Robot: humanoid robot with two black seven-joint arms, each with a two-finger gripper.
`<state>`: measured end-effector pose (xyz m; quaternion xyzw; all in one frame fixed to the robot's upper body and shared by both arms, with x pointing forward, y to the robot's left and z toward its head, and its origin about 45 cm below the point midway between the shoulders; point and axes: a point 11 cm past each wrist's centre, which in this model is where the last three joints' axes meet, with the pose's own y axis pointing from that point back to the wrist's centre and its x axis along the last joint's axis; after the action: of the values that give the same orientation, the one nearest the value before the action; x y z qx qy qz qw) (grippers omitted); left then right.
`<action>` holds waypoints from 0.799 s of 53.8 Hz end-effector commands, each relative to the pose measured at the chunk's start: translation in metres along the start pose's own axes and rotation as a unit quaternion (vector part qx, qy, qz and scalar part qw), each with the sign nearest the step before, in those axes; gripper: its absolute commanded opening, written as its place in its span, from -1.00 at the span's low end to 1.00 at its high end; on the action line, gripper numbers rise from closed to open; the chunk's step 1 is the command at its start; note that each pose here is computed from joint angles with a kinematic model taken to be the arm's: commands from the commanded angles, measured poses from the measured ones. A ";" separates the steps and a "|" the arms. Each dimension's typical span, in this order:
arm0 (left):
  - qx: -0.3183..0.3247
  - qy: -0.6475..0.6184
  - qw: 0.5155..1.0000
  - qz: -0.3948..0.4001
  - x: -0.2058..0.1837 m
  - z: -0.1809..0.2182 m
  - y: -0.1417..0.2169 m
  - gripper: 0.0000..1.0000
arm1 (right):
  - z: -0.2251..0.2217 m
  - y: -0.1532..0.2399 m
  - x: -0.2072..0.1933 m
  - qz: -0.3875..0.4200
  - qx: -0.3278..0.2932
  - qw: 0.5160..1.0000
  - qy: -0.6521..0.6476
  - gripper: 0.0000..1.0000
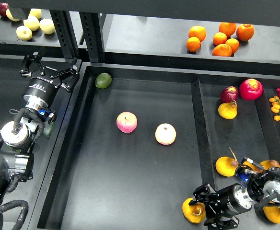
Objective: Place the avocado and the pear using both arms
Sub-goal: 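Lower the right gripper and grasp the yellow pear nearest the robot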
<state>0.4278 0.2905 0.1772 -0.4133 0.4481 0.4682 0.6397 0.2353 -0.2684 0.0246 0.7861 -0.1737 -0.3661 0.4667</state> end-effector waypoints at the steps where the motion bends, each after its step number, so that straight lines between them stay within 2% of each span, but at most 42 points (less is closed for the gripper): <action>1: 0.000 0.000 1.000 0.000 0.000 0.000 0.001 0.99 | -0.001 0.001 0.002 0.002 0.007 1.000 -0.006 0.38; 26: 0.001 0.000 1.000 0.000 0.000 -0.001 0.002 0.99 | -0.007 0.005 0.007 0.014 0.015 1.000 0.001 -0.11; 29: 0.000 0.000 1.000 -0.001 0.000 0.000 0.002 0.99 | -0.007 0.006 0.008 0.017 0.016 1.000 0.001 -0.21; 41: 0.000 0.000 1.000 -0.001 0.000 0.000 0.002 0.99 | -0.007 0.007 0.009 0.018 0.018 1.000 0.000 -0.36; 43: 0.000 0.000 1.000 -0.001 0.000 0.000 0.002 0.99 | -0.005 0.008 0.011 0.019 0.018 1.000 -0.004 -0.48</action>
<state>0.4255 0.2907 0.1767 -0.4137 0.4474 0.4677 0.6403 0.2469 -0.2724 0.0285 0.7912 -0.1934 -0.3552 0.4587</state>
